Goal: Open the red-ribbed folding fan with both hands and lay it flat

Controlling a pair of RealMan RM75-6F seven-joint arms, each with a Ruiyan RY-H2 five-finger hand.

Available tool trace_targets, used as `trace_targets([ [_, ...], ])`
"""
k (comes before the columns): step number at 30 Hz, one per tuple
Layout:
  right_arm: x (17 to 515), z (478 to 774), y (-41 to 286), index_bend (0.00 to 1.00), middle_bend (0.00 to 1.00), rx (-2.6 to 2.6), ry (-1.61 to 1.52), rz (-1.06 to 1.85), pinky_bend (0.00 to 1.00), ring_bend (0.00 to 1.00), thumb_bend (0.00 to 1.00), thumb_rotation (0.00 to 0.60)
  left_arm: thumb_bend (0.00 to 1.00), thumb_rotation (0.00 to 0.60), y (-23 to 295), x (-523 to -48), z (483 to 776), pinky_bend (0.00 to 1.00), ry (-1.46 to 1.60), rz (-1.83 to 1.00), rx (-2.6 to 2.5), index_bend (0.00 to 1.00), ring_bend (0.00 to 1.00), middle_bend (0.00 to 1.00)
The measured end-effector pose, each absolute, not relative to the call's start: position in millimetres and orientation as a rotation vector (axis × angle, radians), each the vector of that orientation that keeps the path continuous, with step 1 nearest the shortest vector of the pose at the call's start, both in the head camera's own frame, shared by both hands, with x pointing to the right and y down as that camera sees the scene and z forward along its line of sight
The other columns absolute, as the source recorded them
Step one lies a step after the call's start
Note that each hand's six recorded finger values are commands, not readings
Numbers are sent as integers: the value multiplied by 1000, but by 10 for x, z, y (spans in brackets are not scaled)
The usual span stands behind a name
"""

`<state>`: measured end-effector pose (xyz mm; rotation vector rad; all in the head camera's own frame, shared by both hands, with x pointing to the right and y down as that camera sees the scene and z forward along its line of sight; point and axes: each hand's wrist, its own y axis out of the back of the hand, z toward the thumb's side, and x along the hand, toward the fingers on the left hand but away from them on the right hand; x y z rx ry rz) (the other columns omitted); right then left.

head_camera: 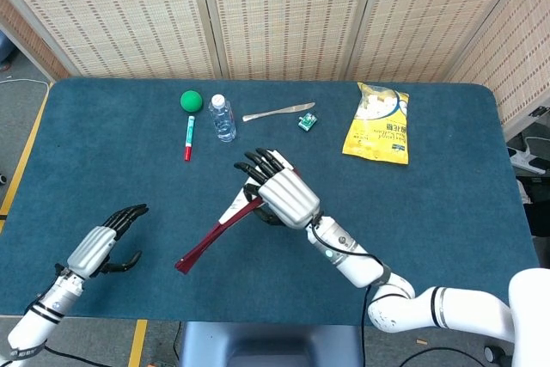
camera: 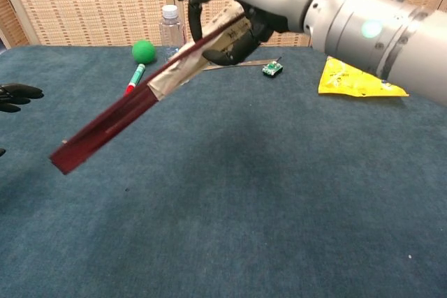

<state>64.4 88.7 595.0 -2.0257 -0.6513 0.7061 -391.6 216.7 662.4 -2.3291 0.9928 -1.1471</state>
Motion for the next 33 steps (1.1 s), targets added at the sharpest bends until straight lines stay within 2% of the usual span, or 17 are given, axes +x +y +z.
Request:
trace_targets([
  [9, 315, 5732, 785, 777, 116, -2204, -765, 665, 0, 0, 339, 600, 415, 600, 2021, -3550, 6746, 118, 1187, -915, -2563, 0, 0, 0],
  [14, 86, 5680, 850, 777, 116, -2308, -799, 624, 0, 0, 339, 600, 414, 600, 1771, -3296, 6691, 120, 1331, -716, -2534, 0, 0, 0],
  [20, -24, 5678, 872, 777, 116, -2374, -838, 624, 0, 0, 339, 600, 414, 600, 1523, -3145, 6743, 120, 1465, -637, -2453, 0, 0, 0],
  [33, -49, 5782, 833, 777, 116, -2412, -874, 658, 0, 0, 340, 600, 400, 600, 1533, -3067, 6754, 151, 1599, -526, -2431, 0, 1, 68],
])
